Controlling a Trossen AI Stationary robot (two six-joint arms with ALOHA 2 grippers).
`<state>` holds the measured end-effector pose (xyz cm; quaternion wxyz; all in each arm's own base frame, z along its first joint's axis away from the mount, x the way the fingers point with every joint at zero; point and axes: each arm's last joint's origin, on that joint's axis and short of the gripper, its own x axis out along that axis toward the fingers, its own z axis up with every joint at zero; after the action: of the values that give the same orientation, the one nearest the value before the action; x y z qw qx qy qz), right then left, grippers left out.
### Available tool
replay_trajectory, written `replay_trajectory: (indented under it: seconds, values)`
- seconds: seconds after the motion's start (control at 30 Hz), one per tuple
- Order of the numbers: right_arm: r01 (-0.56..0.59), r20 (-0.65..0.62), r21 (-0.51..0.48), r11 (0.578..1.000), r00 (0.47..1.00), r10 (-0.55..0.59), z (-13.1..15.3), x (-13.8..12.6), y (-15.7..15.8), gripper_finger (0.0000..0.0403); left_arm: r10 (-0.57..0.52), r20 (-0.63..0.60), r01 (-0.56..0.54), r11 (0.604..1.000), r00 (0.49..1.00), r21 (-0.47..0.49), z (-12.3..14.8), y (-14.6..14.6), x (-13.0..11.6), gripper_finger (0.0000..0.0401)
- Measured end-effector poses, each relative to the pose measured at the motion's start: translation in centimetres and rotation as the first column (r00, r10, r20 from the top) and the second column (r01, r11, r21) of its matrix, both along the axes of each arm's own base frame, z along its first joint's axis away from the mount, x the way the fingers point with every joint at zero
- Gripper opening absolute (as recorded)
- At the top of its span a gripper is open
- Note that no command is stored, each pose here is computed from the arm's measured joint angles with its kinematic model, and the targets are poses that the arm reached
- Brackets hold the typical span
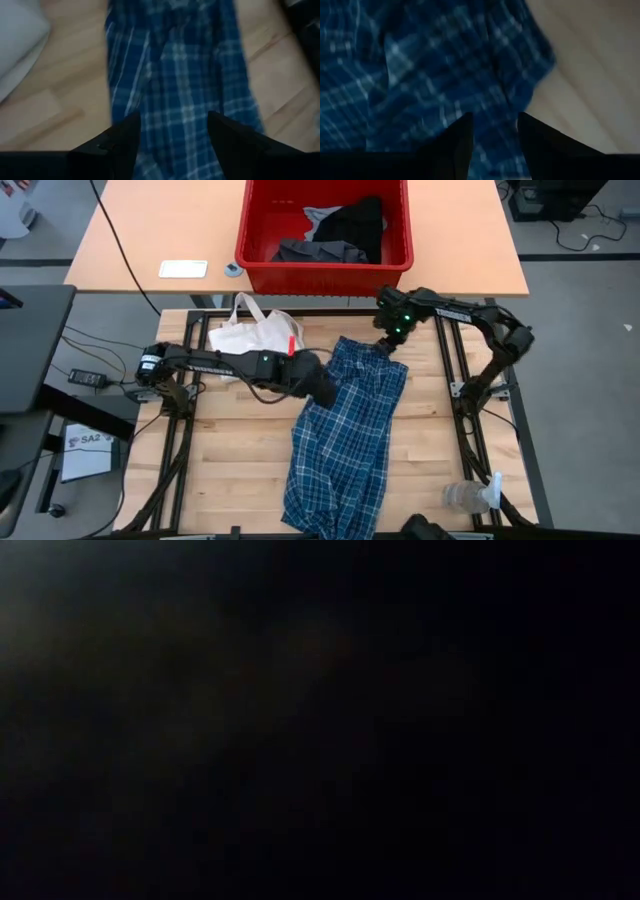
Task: Fold laundry
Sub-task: Fold the blue pants
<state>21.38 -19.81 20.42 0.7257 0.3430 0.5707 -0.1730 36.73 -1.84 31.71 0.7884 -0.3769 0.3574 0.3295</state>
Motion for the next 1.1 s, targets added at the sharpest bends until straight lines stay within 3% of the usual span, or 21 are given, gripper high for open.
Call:
replay_trajectory:
  seconds: [0.2,0.37,0.5,0.67,0.9,1.1]
  values:
    - [0.031,0.007,0.002,1.0,0.999,-0.031,-0.5,-2.2,2.5,0.016,-0.034,-0.006,0.034,0.999,0.999,-0.001,-0.5,1.7,0.7,0.0235]
    - [0.005,0.019,0.004,1.0,1.0,-0.005,-2.6,-1.9,4.6,0.016,-0.066,0.002,0.066,0.998,0.998,-0.023,-0.5,1.7,0.8,0.0235]
    - [-0.009,0.015,-0.066,0.998,1.0,0.01,-4.1,-1.2,5.3,0.016,-0.093,0.065,0.094,0.995,0.994,-0.011,-0.7,1.4,2.0,0.0229]
    - [0.023,0.039,-0.115,0.993,0.999,-0.018,-5.8,0.0,4.0,0.0157,-0.162,0.011,0.162,0.984,0.987,-0.067,-4.0,1.1,3.9,0.0208]
    - [0.103,0.064,-0.213,0.972,0.994,-0.092,-7.3,2.1,0.1,0.0147,-0.207,-0.053,0.202,0.975,0.977,-0.092,-6.2,1.0,4.8,0.0188]
    - [0.135,0.081,-0.226,0.965,0.99,-0.119,-5.1,2.6,-3.1,0.0144,-0.235,-0.246,0.212,0.97,0.94,-0.116,-7.1,0.7,3.2,0.0187]
